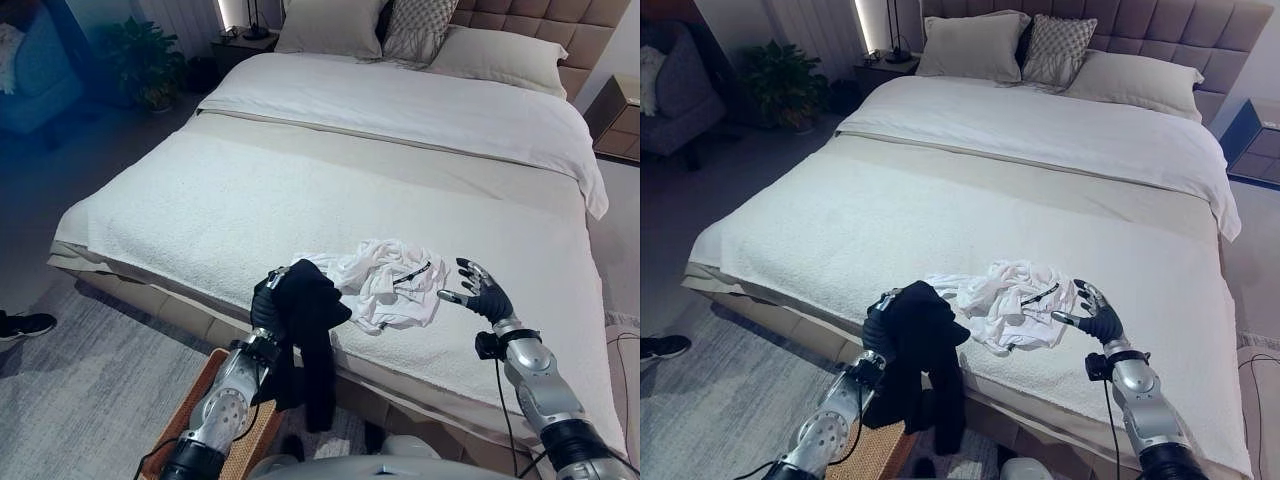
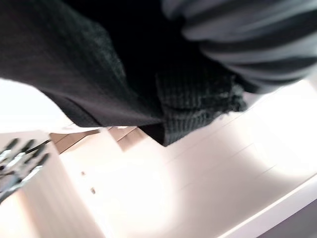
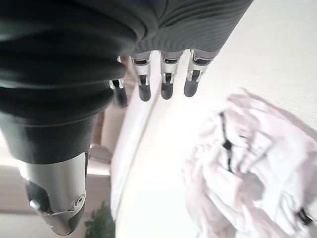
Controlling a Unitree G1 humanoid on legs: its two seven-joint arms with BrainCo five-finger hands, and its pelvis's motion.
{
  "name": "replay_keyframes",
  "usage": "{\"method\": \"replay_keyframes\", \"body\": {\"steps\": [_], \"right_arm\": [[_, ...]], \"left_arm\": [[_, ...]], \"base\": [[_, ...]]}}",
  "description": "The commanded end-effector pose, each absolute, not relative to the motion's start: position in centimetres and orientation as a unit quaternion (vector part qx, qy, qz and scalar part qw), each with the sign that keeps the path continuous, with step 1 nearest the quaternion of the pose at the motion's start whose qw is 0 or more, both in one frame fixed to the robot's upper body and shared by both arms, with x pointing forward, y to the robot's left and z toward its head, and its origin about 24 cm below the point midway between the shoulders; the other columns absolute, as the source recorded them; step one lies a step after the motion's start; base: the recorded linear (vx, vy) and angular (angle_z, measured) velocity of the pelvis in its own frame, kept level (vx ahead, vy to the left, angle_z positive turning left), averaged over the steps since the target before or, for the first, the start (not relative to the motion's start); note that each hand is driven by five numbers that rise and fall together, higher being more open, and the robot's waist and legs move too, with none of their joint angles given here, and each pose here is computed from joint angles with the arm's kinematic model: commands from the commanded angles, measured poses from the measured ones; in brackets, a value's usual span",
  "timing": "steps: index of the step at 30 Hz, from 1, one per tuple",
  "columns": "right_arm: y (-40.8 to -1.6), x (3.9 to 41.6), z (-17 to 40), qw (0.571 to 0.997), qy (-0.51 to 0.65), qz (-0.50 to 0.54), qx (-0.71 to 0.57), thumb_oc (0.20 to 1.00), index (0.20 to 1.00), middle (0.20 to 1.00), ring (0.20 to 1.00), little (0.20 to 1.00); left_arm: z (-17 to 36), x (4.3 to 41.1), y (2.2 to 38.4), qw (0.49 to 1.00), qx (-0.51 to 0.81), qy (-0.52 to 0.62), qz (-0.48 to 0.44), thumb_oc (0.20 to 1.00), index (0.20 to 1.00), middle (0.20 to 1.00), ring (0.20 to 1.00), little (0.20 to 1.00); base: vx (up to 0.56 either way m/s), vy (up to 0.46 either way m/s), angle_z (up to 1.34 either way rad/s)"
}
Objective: Pick up clothes into the bucket
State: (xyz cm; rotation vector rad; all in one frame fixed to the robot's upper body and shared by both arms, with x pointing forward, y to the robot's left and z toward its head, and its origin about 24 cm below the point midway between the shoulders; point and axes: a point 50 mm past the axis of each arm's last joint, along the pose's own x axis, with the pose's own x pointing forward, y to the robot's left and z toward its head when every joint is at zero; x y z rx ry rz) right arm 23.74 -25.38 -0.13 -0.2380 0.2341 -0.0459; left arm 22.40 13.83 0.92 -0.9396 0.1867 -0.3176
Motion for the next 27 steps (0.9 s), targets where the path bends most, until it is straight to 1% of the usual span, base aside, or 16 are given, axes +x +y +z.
{"method": "replay_keyframes", "body": {"steps": [1, 3, 8, 10, 11, 13, 14, 15, 16, 17, 19, 23, 26, 27], "right_arm": [[-25.8, 24.1, 0.5, 0.987, 0.092, -0.039, -0.123, 1.0, 1.0, 1.0, 1.0, 1.0], [-26.4, 23.2, -0.7, 0.982, 0.119, -0.053, -0.133, 1.0, 1.0, 1.0, 1.0, 1.0], [-27.5, 20.8, -3.8, 0.967, 0.195, -0.084, -0.144, 1.0, 1.0, 1.0, 1.0, 1.0], [-27.9, 19.7, -5.2, 0.958, 0.229, -0.099, -0.139, 1.0, 1.0, 1.0, 1.0, 1.0], [-27.9, 19.7, -5.2, 0.958, 0.229, -0.099, -0.139, 1.0, 1.0, 1.0, 1.0, 1.0], [-28.8, 17.7, -7.3, 0.939, 0.288, -0.123, -0.142, 1.0, 1.0, 1.0, 1.0, 1.0], [-28.8, 17.7, -7.3, 0.939, 0.288, -0.123, -0.142, 1.0, 1.0, 1.0, 1.0, 1.0], [-29.2, 16.5, -8.5, 0.926, 0.322, -0.134, -0.142, 1.0, 1.0, 1.0, 1.0, 1.0], [-29.2, 16.5, -8.5, 0.926, 0.322, -0.134, -0.142, 1.0, 1.0, 1.0, 1.0, 1.0], [-29.5, 15.4, -9.6, 0.911, 0.358, -0.141, -0.148, 1.0, 1.0, 1.0, 1.0, 1.0], [-29.7, 14.1, -10.7, 0.895, 0.394, -0.148, -0.148, 1.0, 1.0, 1.0, 1.0, 1.0], [-29.7, 12.5, -12.0, 0.872, 0.441, -0.158, -0.143, 1.0, 1.0, 1.0, 1.0, 1.0], [-29.4, 11.9, -12.7, 0.861, 0.464, -0.155, -0.14, 1.0, 1.0, 1.0, 1.0, 1.0], [-29.4, 11.9, -12.7, 0.861, 0.463, -0.155, -0.14, 1.0, 1.0, 1.0, 1.0, 1.0]], "left_arm": [[4.3, 23.0, 16.5, 0.884, -0.45, -0.025, -0.128, 0.2, 0.2, 0.2, 0.2, 0.2], [3.6, 22.1, 18.7, 0.902, -0.425, -0.031, -0.073, 0.2, 0.2, 0.2, 0.2, 0.2], [1.7, 19.4, 23.0, 0.925, -0.376, -0.024, 0.045, 0.2, 0.2, 0.2, 0.2, 0.2], [1.4, 18.4, 24.1, 0.929, -0.362, -0.024, 0.073, 0.2, 0.2, 0.2, 0.2, 0.2], [1.4, 18.3, 24.1, 0.929, -0.362, -0.024, 0.074, 0.2, 0.2, 0.2, 0.2, 0.2], [2.2, 16.9, 25.9, 0.935, -0.337, -0.044, 0.101, 0.2, 0.2, 0.2, 0.2, 0.2], [2.2, 16.9, 25.9, 0.935, -0.337, -0.043, 0.101, 0.2, 0.2, 0.2, 0.2, 0.2], [3.1, 16.3, 26.8, 0.939, -0.321, -0.062, 0.11, 0.2, 0.2, 0.2, 0.2, 0.2], [3.1, 16.3, 26.8, 0.939, -0.321, -0.062, 0.11, 0.2, 0.2, 0.2, 0.2, 0.2], [4.2, 15.9, 27.6, 0.942, -0.304, -0.085, 0.114, 0.2, 0.2, 0.2, 0.2, 0.2], [5.2, 15.7, 28.3, 0.944, -0.288, -0.106, 0.121, 0.2, 0.2, 0.2, 0.2, 0.2], [7.6, 16.0, 29.2, 0.938, -0.277, -0.167, 0.122, 0.2, 0.2, 0.2, 0.2, 0.2], [10.0, 16.5, 29.3, 0.929, -0.273, -0.226, 0.105, 0.2, 0.2, 0.2, 0.2, 0.2], [10.0, 16.5, 29.3, 0.929, -0.273, -0.226, 0.106, 0.2, 0.2, 0.2, 0.2, 0.2]], "base": [[0.0, 0.0, 0.0], [0.0, 0.0, 0.0], [-0.01, 0.006, 0.05], [-0.02, 0.01, 0.1], [-0.03, 0.008, 0.1], [-0.05, 0.009, 0.1], [-0.05, 0.017, 0.05], [-0.02, 0.009, 0.05], [-0.05, 0.011, 0.18], [-0.03, 0.004, 0.22], [-0.02, 0.01, 0.14], [-0.01, 0.005, 0.13], [0.0, 0.003, 0.11], [0.01, 0.005, 0.03]]}}
